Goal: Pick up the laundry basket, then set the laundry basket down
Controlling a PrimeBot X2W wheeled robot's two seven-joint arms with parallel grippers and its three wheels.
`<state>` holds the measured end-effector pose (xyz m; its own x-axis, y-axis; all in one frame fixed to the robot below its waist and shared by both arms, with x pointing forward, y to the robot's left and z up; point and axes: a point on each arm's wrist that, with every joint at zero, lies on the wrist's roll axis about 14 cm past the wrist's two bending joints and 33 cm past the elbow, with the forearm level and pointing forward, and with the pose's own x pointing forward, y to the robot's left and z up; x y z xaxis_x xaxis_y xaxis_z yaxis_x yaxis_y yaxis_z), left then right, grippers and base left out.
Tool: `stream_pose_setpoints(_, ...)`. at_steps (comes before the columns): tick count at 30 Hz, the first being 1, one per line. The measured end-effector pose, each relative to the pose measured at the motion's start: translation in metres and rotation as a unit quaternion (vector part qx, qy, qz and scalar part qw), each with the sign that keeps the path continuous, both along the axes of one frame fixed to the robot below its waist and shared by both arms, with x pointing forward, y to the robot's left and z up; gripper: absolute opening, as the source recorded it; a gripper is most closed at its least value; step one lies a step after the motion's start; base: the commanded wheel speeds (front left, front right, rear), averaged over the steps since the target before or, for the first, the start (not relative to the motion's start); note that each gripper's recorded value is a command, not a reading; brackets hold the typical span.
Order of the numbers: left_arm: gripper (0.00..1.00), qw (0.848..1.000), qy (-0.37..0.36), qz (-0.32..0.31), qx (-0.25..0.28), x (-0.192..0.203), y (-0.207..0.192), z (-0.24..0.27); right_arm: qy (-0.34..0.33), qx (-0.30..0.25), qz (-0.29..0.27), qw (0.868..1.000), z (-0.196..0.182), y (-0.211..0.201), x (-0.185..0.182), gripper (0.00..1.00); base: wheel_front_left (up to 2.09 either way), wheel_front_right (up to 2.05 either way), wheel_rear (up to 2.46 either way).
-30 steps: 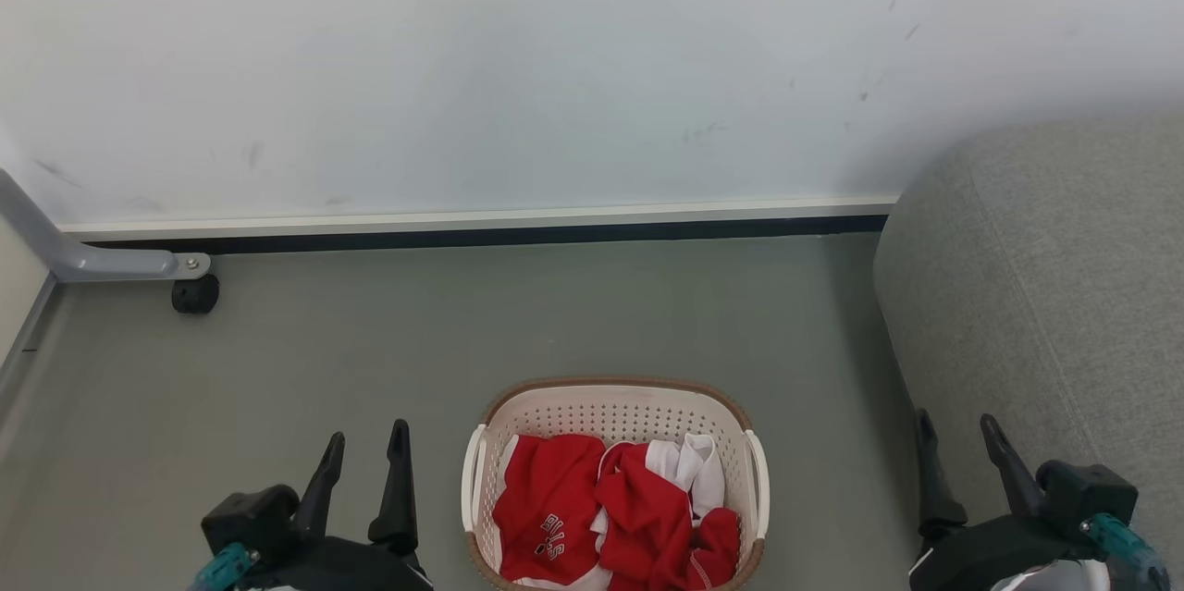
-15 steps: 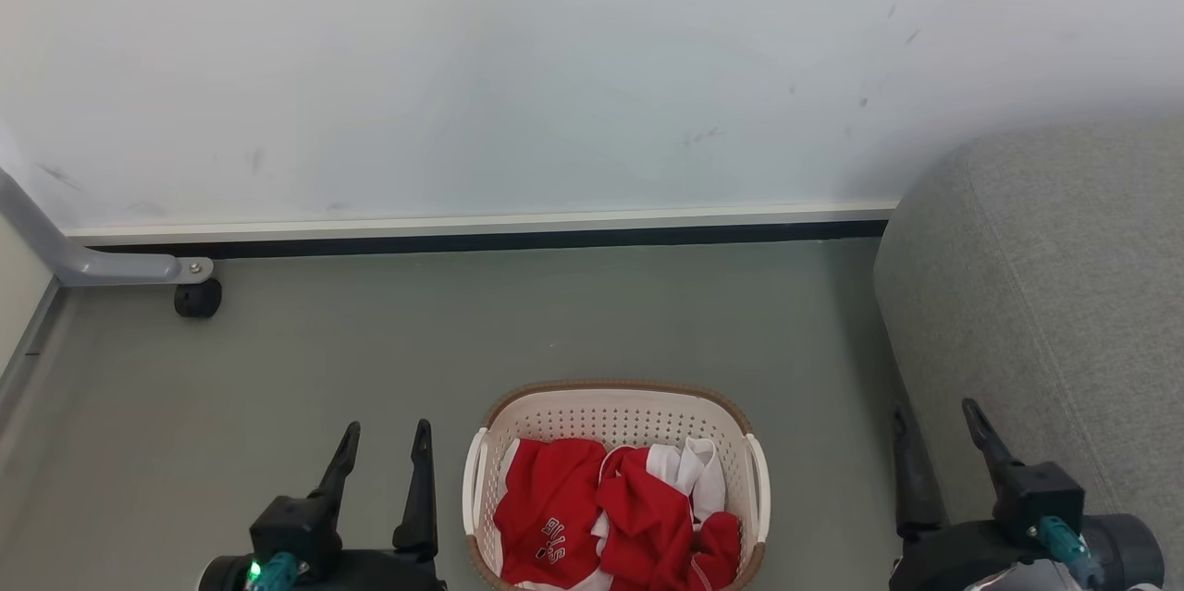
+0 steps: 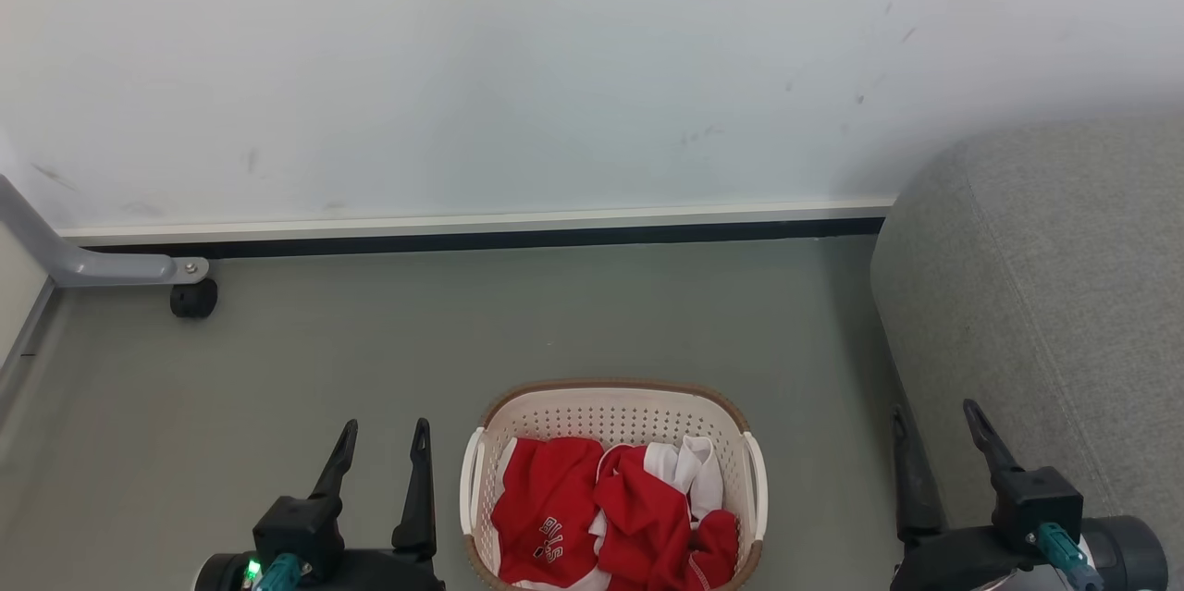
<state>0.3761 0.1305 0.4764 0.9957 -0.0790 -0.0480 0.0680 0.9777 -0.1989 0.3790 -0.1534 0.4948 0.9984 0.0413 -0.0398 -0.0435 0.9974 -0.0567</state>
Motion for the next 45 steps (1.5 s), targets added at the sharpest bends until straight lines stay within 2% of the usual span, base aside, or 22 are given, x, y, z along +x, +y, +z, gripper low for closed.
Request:
stream_pose_setpoints(31,1.00,1.000,0.016,0.008,0.004,0.003,0.006,-0.009,0.014,0.003,-0.006,1.000,-0.005,-0.003,0.003,1.00,0.00,0.00,0.00)
stream_pose_setpoints(45,1.00,0.999,0.043,0.005,0.002,0.007,0.003,-0.025,0.040,0.003,-0.009,0.999,-0.021,-0.005,0.007,1.00,0.00,0.00,0.00)
